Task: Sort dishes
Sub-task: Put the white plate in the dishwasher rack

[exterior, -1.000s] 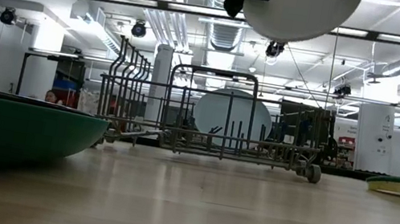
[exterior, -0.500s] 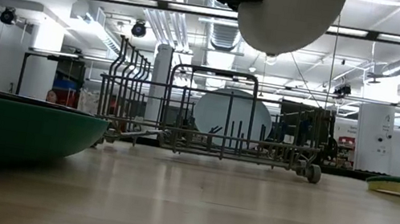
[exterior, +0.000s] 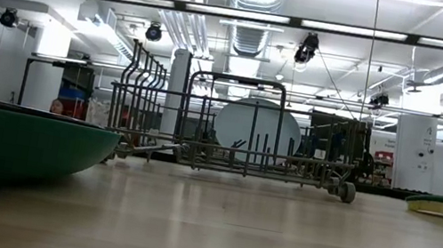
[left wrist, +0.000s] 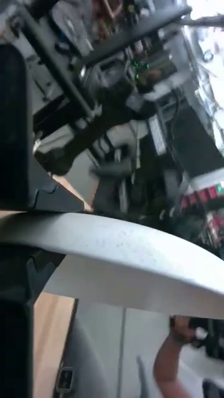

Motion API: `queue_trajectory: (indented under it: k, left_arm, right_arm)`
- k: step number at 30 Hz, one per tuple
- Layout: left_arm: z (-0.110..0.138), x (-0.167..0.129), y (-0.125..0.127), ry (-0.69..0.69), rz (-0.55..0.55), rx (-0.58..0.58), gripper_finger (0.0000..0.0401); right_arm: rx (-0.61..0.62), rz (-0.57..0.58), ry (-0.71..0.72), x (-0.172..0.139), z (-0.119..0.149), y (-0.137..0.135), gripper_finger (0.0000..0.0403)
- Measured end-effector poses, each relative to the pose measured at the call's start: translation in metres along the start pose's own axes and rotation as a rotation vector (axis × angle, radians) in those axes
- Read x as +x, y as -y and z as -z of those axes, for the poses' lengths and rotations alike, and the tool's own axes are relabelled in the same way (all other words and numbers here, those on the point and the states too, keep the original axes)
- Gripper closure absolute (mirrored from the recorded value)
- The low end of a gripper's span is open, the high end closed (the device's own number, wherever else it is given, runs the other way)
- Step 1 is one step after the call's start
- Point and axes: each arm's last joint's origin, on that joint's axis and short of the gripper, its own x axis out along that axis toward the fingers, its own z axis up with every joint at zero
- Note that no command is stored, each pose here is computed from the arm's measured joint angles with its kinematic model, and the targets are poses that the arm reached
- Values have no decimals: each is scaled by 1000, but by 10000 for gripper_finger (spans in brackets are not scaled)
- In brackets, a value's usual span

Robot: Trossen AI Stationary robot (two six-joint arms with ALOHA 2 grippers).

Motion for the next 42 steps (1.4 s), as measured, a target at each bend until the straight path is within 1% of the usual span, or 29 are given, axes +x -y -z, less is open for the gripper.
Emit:
queue_trajectory:
  k: [2, 5, 7, 9, 10, 12, 14, 16, 19, 22, 25, 29, 32, 36, 42]
  left_arm:
    - [-3, -5, -4, 4, -8, -63, 388]
    - [-9, -6, -5, 13, -3, -76, 382]
    - [-7, -6, -4, 36, 36, -27, 379]
    - [-2, -11, -2, 36, 45, 50, 377]
    - [1, -14, -2, 21, 34, 91, 377]
    - [6, -20, -1, -38, -3, 141, 378]
    - [13, -24, 1, -86, -19, 133, 379]
    - [22, -27, 6, -104, -2, 117, 379]
    - [34, -26, 16, -123, 39, 129, 378]
    - [44, -26, 23, -165, 68, 165, 378]
    - [52, -25, 25, -222, 74, 194, 378]
    - [57, -26, 24, -230, 69, 223, 377]
    - [59, -26, 23, -231, 64, 192, 377]
    - [57, -16, 23, -226, 69, 148, 377]
    - [54, -8, 14, -257, 10, 151, 377]
  right_arm:
    - [3, 8, 10, 1, 3, -7, 165]
    - [-18, 9, 13, 3, 15, -30, 167]
    - [-65, 1, 15, 4, 28, -52, 167]
    - [-97, 25, 57, 3, 39, -73, 167]
    - [-116, 41, 82, 2, 43, -83, 169]
    - [-193, 41, 89, 0, 56, -104, 172]
    - [-255, 39, 85, 2, 68, -119, 176]
    - [-270, 48, 83, 5, 75, -131, 181]
    - [-283, 64, 82, 11, 80, -143, 187]
    - [-296, 69, 77, 14, 80, -150, 190]
    - [-265, 74, 81, 15, 73, -150, 187]
    - [-235, 56, 84, 9, 70, -151, 173]
    - [-203, 48, 86, 6, 68, -153, 160]
    - [-144, 51, 85, 9, 66, -156, 142]
    - [-79, 26, 71, 7, 63, -161, 120]
